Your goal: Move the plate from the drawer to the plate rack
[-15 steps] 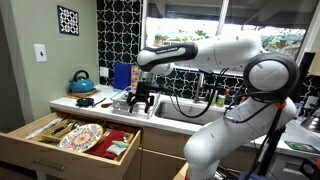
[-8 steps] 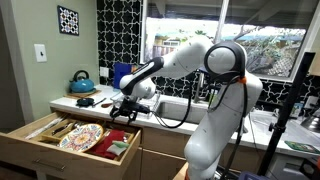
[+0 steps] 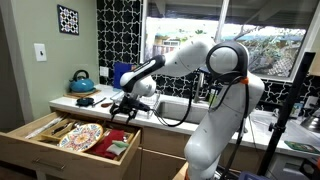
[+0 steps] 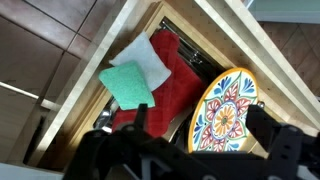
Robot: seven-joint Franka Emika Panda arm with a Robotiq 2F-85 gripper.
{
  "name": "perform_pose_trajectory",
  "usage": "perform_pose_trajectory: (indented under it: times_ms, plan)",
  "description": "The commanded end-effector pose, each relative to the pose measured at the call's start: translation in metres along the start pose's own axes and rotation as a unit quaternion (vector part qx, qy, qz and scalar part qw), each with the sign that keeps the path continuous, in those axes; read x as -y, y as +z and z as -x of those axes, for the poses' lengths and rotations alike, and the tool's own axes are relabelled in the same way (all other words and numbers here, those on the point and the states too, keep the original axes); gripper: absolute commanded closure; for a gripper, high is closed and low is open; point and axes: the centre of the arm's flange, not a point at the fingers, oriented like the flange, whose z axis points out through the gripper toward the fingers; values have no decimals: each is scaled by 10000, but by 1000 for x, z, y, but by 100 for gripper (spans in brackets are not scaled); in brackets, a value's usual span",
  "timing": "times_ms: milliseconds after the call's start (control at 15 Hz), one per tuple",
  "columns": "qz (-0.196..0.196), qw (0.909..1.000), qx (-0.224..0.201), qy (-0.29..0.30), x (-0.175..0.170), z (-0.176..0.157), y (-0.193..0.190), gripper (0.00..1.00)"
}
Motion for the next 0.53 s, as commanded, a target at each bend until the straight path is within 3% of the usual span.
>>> perform_pose_trajectory:
  times_ms: [0,333,467]
  plan:
    - [7,9998,123,179,-7,-11,25,0]
    - [-77,9996,199,207,-20,-34,76,0]
    - [-337,9994,57,84,-19,-45,92,0]
